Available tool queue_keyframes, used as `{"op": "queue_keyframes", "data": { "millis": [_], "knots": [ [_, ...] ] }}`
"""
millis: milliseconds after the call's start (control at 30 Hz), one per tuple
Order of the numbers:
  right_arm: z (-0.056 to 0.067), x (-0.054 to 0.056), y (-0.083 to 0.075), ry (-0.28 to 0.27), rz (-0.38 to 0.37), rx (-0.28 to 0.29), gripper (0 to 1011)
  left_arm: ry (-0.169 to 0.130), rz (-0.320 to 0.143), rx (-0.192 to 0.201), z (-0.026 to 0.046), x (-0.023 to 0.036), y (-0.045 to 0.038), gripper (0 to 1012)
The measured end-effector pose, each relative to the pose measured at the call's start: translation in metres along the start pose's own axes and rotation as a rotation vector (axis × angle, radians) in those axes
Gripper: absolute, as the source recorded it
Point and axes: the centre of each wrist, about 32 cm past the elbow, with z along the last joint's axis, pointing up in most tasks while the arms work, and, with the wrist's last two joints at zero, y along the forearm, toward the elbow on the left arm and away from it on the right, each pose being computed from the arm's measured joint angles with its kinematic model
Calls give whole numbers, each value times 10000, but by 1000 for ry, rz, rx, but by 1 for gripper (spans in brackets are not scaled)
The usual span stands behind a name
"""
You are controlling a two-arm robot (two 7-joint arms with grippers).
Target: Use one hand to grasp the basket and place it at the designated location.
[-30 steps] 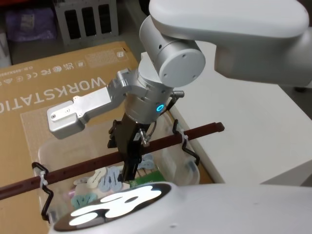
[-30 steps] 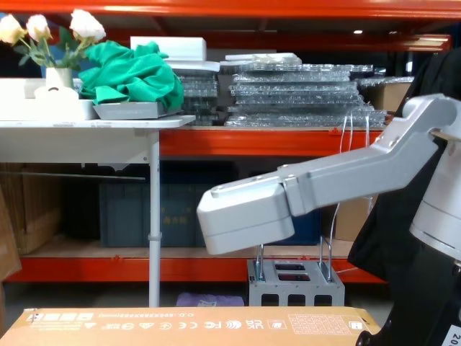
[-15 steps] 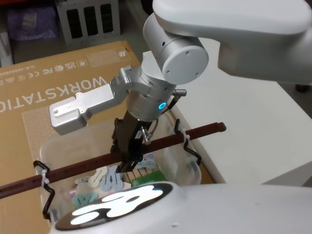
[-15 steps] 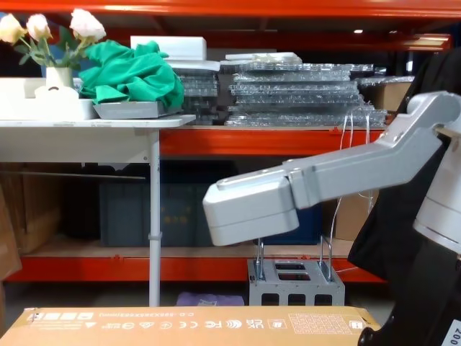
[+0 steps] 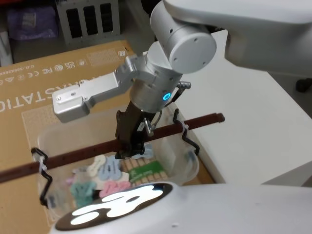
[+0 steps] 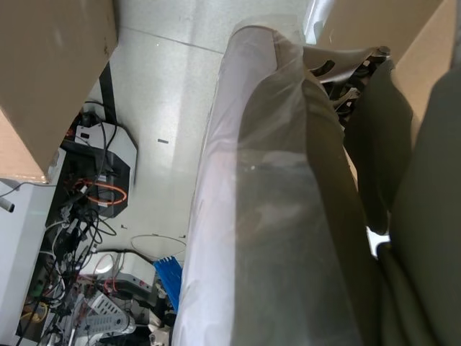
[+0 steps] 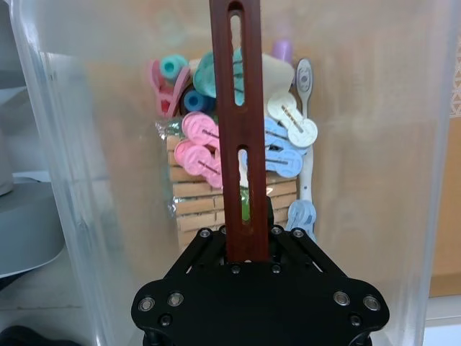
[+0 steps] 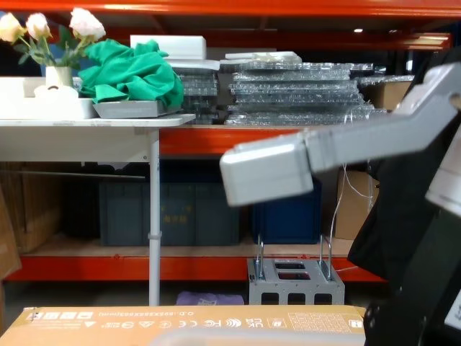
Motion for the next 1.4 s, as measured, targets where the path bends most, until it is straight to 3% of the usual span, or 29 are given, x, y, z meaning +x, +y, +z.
{"op": "queue_keyframes", "data": {
  "millis": [400,900,1100,1400],
  "knots": [
    [-48,-46,-200,26,-55,11,39,0,0,0,0,0,0,0],
    [-95,-124,-537,84,-92,-3,1,0,0,0,1,0,0,0],
    [-147,-173,-786,154,-78,-36,1,0,0,0,0,0,0,0],
    [-261,-256,-1027,248,-62,-78,0,0,0,0,0,0,0,0]
  ]
}}
